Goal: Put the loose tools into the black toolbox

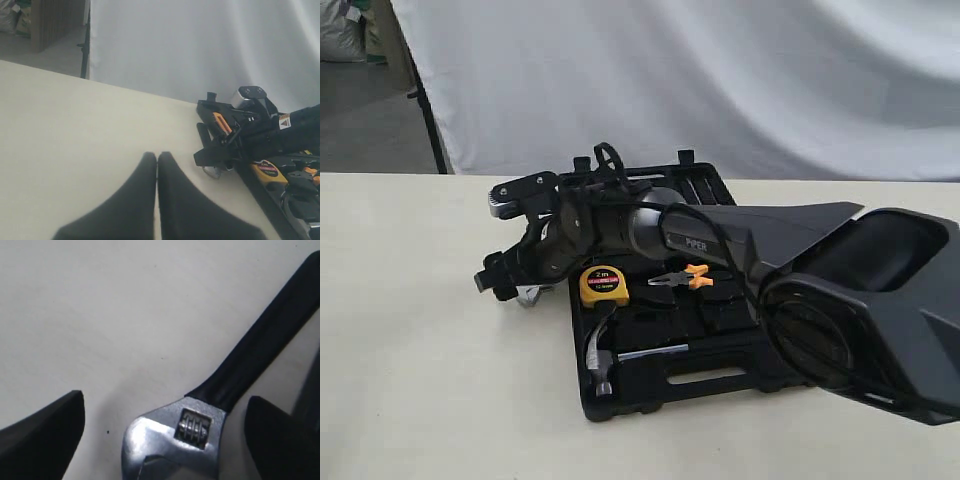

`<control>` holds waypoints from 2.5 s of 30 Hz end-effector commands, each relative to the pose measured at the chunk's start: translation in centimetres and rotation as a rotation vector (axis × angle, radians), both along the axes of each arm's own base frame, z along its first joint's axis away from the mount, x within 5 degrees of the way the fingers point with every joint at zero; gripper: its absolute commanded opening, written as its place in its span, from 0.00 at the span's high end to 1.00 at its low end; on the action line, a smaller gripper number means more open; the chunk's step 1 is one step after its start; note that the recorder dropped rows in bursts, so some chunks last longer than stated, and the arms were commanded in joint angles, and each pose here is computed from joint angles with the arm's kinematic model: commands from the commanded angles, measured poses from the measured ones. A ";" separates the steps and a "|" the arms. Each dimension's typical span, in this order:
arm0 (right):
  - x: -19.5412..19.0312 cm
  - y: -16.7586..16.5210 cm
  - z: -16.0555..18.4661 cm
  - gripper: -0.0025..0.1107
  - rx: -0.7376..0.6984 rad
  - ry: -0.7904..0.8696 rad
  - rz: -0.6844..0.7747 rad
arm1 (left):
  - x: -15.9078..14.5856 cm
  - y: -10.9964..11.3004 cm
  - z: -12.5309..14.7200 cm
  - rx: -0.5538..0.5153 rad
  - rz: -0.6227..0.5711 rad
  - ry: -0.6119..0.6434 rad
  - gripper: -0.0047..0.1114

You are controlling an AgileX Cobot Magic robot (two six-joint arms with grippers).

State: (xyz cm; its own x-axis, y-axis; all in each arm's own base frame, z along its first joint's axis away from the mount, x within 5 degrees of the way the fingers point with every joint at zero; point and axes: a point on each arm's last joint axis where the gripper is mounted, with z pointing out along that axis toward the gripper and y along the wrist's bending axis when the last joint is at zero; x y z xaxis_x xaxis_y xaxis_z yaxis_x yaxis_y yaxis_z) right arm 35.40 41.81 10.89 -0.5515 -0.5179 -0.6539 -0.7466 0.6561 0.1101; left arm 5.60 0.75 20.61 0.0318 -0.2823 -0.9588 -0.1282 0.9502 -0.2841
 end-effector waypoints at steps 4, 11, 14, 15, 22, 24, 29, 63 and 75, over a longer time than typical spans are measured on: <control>-0.5 -0.2 -2.4 0.31 -0.063 0.062 0.015 | -0.1 0.1 0.2 0.002 0.026 -0.013 0.95; -1.8 0.3 -2.9 0.73 -0.126 0.092 0.079 | -0.1 0.1 0.2 0.002 0.026 -0.013 0.95; -3.3 0.5 -3.2 0.88 -0.184 0.155 0.114 | -0.1 0.1 0.2 0.002 0.026 -0.013 0.95; -3.9 0.6 -3.3 0.93 -0.208 0.183 0.131 | -0.1 0.1 0.2 0.002 0.026 -0.013 0.95; -8.4 1.0 -1.8 0.98 -0.377 0.335 0.255 | -0.1 0.1 0.2 0.002 0.026 -0.013 0.95; -8.9 0.7 -1.0 0.98 -0.414 0.362 0.280 | -0.1 0.1 0.2 0.002 0.026 -0.013 0.95; -9.9 -0.3 0.9 0.98 -0.494 0.443 0.331 | -0.1 0.1 0.2 0.002 0.026 -0.013 0.95; -11.4 0.0 9.7 0.86 -0.223 0.118 0.515 | -0.1 0.1 0.2 0.002 0.026 -0.013 0.95; -15.8 -0.4 6.1 0.37 -0.677 -0.179 1.548 | -0.1 0.1 0.2 0.002 0.026 -0.013 0.95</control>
